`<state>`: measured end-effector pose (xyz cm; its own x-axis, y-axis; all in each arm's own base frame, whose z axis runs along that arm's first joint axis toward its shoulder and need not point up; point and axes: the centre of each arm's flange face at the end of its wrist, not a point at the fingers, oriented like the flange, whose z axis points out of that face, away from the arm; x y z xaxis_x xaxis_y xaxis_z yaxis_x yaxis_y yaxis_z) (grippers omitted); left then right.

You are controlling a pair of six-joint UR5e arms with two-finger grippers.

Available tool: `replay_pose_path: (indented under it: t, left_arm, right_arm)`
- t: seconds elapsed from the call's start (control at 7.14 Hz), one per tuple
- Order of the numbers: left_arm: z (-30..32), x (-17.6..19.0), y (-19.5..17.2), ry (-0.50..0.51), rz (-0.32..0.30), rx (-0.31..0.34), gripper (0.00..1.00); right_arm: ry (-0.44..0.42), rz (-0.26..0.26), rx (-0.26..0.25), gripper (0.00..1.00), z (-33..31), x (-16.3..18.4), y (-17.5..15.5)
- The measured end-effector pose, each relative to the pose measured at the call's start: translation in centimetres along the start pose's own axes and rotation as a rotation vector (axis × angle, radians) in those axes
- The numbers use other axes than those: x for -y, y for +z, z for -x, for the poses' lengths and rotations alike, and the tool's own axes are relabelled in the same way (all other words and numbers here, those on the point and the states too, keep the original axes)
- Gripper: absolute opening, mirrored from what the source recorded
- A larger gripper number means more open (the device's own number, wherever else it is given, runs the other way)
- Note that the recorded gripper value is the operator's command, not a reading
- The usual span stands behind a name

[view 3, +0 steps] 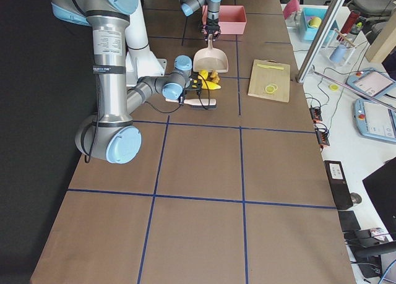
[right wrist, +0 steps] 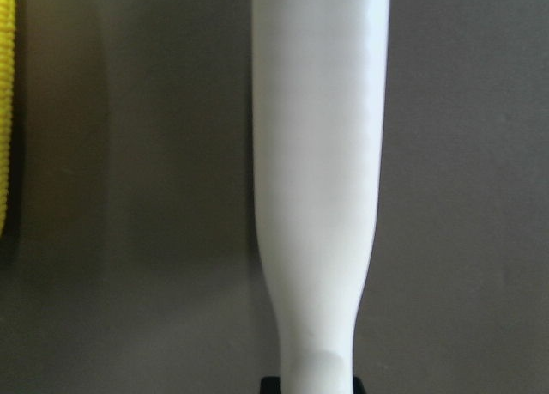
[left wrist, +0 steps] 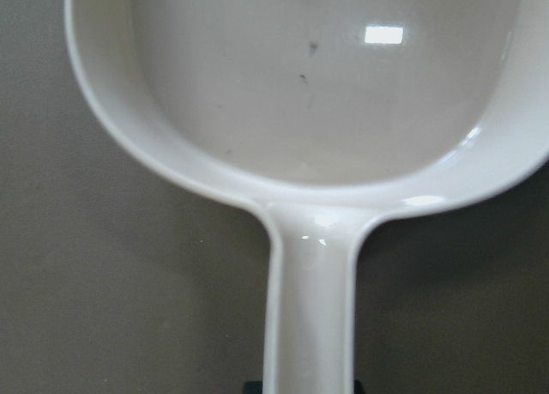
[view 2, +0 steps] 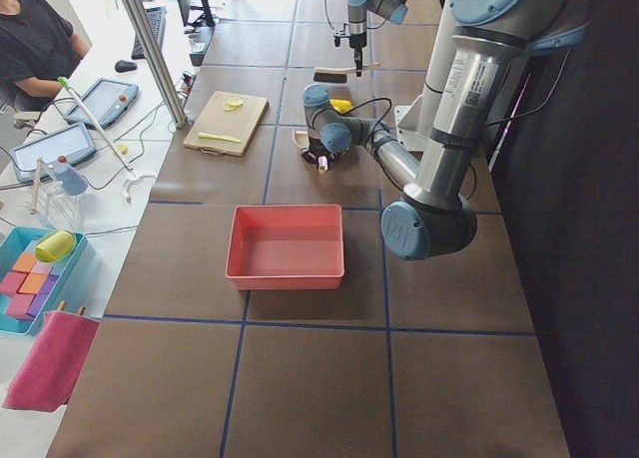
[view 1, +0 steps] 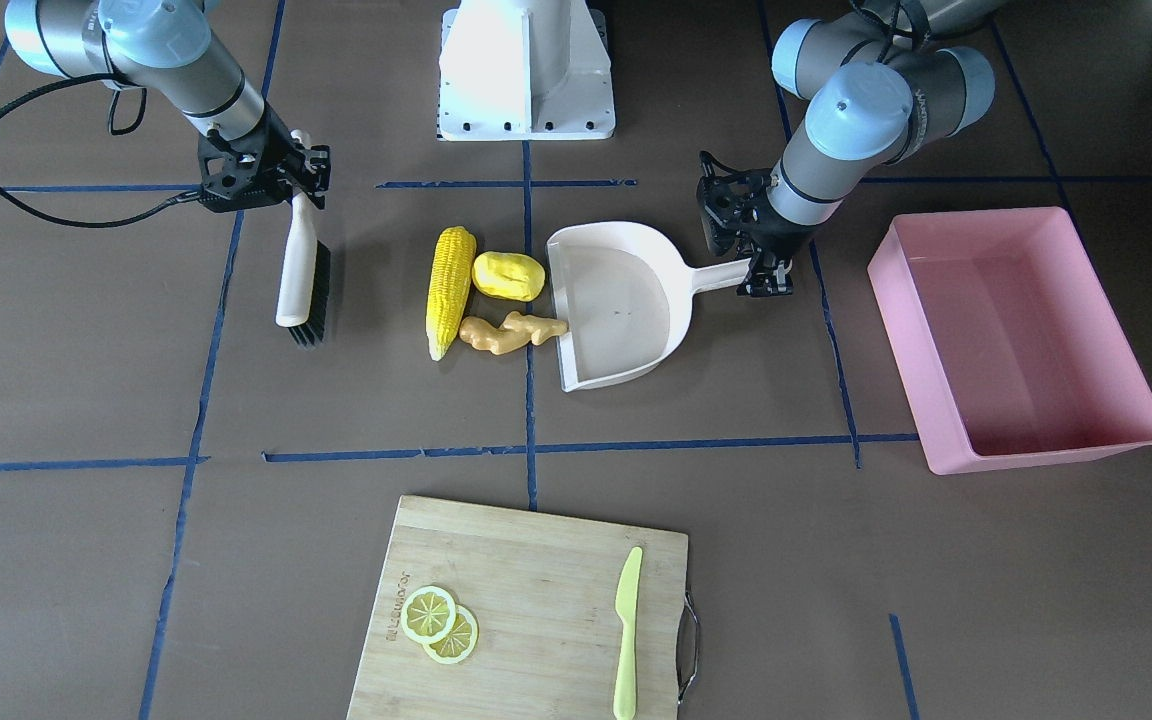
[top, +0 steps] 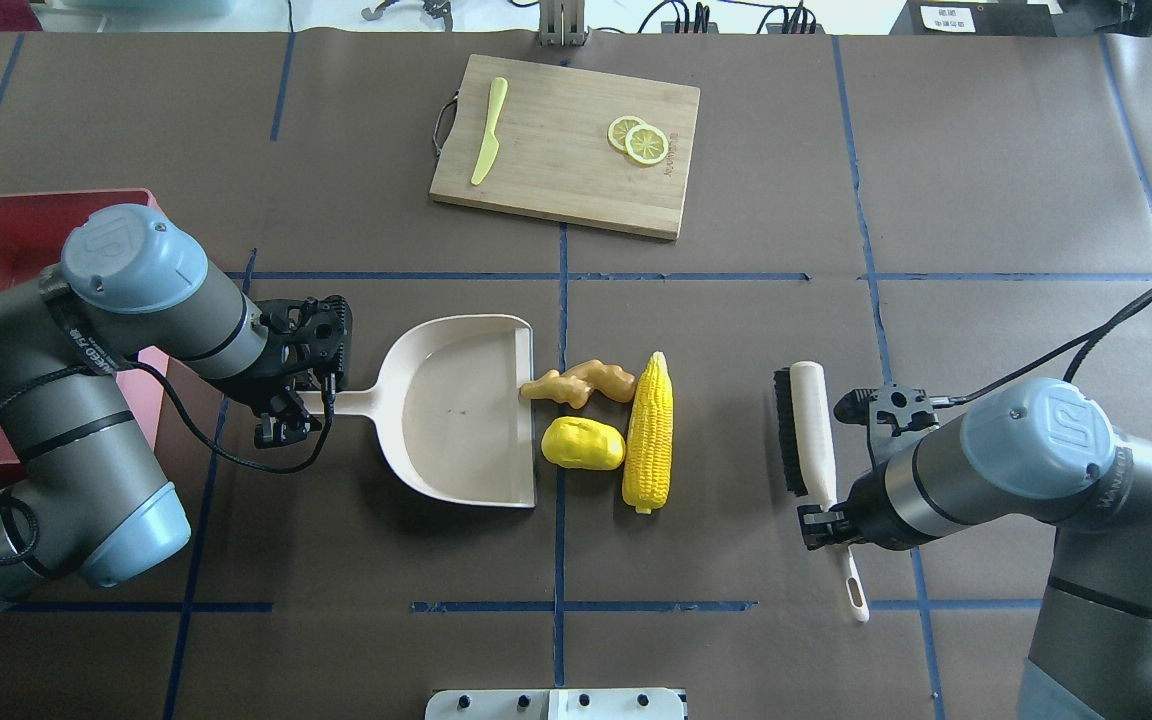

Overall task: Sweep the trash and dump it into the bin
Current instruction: 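Hold the dustpan with the left gripper while the right carries the brush over, then sweep the corn, potato and ginger into the dustpan with the right-held brush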

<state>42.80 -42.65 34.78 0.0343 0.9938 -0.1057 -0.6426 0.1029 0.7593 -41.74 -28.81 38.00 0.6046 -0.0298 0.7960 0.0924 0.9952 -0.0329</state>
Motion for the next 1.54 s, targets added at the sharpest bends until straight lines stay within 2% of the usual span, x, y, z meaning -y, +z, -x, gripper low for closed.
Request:
replay_pose_path:
  t: [0.42, 0.84, 1.54]
  left_arm:
    - [0.2, -0.1, -0.5, -0.005, 0.0, 0.007, 0.05]
    - [0.2, -0.1, -0.5, -0.003, 0.014, 0.033, 0.05]
    - [0.0, 0.2, -0.4, 0.002, 0.015, 0.037, 0.05]
  right_arm:
    - [0.004, 0.023, -0.03, 0.03, 6.2, -0.6, 0.4]
    - [-0.011, 0.024, -0.035, 0.03, 8.3, -1.6, 1.2]
    - [0.0, 0.029, -0.052, 0.03, 15.5, 0.3, 2.7]
